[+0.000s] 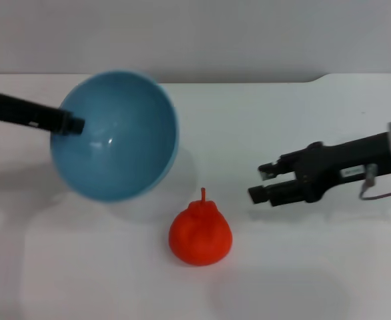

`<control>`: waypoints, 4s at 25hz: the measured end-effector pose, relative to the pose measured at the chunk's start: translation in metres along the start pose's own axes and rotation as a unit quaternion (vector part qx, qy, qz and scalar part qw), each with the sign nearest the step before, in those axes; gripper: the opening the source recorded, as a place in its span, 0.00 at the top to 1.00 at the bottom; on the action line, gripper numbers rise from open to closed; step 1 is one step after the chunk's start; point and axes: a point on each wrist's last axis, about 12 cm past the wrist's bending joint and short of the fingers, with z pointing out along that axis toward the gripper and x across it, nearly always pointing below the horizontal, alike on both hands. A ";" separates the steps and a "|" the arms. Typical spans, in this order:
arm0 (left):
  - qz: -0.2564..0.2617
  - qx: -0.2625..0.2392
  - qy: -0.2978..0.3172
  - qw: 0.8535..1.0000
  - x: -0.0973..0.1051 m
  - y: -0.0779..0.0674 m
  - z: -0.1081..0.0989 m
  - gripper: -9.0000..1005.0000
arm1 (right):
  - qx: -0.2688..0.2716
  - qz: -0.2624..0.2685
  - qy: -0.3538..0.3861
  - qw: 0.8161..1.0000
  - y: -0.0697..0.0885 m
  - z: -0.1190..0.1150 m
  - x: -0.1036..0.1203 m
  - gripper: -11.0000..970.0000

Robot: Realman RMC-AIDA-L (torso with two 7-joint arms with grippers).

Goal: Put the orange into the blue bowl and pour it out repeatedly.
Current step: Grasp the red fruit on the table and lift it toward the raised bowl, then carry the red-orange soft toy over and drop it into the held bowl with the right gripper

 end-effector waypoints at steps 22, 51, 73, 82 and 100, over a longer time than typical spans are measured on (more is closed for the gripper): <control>-0.005 0.014 0.048 0.999 0.015 -0.002 0.000 0.99 | -0.003 0.021 -0.003 1.000 -0.005 0.102 0.017 0.40; 0.005 -0.002 0.059 0.998 0.010 -0.002 0.000 0.99 | -0.020 0.060 -0.055 0.996 0.001 0.070 0.041 0.81; 0.129 0.044 0.179 0.974 -0.013 -0.082 0.100 0.99 | -0.038 -0.152 -0.089 0.984 0.056 -0.046 -0.011 0.96; 0.154 0.063 0.174 0.971 -0.022 -0.110 0.107 0.99 | -0.003 -0.134 0.032 0.990 0.049 0.003 -0.026 0.95; 0.156 0.062 0.157 0.973 -0.024 -0.109 0.110 0.99 | 0.025 -0.124 -0.017 0.992 0.050 -0.016 -0.040 0.49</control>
